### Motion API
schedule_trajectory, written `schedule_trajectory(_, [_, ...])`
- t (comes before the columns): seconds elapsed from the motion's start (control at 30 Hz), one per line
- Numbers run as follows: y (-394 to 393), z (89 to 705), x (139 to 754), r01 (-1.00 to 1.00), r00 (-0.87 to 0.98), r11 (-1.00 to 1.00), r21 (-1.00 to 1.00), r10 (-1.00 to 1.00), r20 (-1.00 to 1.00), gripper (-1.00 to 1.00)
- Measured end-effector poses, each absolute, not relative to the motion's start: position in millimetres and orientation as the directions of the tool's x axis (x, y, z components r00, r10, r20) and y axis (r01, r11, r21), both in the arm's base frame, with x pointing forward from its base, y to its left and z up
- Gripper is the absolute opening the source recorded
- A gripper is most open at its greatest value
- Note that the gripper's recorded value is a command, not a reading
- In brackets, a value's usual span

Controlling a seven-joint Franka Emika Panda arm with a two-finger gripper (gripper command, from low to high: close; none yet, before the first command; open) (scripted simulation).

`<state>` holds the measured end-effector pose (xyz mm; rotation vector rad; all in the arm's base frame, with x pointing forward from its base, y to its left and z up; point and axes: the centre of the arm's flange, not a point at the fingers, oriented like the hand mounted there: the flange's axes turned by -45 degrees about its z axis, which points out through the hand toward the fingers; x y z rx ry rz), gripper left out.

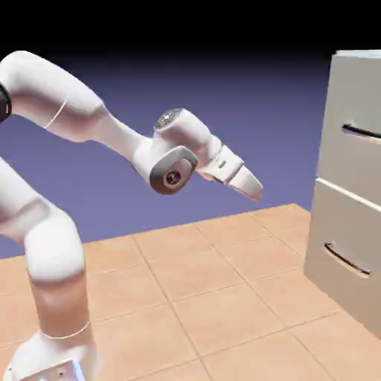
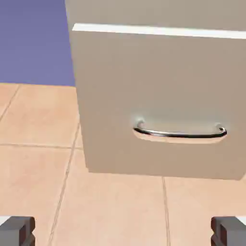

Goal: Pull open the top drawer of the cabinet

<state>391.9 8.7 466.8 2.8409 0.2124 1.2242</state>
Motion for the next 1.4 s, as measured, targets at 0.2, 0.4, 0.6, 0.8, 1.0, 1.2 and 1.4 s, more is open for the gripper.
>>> schedule_trajectory(0.2, [25,507,402,0.377,0.506,-0.836,0.399,0.547,0.667,1.00])
schedule_trajectory(0.4, [34,541,408,0.511,0.255,-0.535,0.673,0.842,0.475,1.00])
schedule_trajectory(0.6, [36,569,413,0.509,0.005,-0.148,0.848,0.986,0.169,1.00])
schedule_trajectory(0.8, [31,589,421,0.404,-0.183,0.255,0.879,0.963,-0.196,1.00])
schedule_trajectory(1.0, [21,600,431,0.249,-0.280,0.614,0.749,0.786,-0.551,1.00])
schedule_trajectory(1.2, [6,604,446,0.097,-0.289,0.874,0.476,0.482,-0.827,1.00])
schedule_trajectory(1.4, [-12,600,465,-0.014,-0.236,0.994,0.104,0.098,-0.967,1.00])
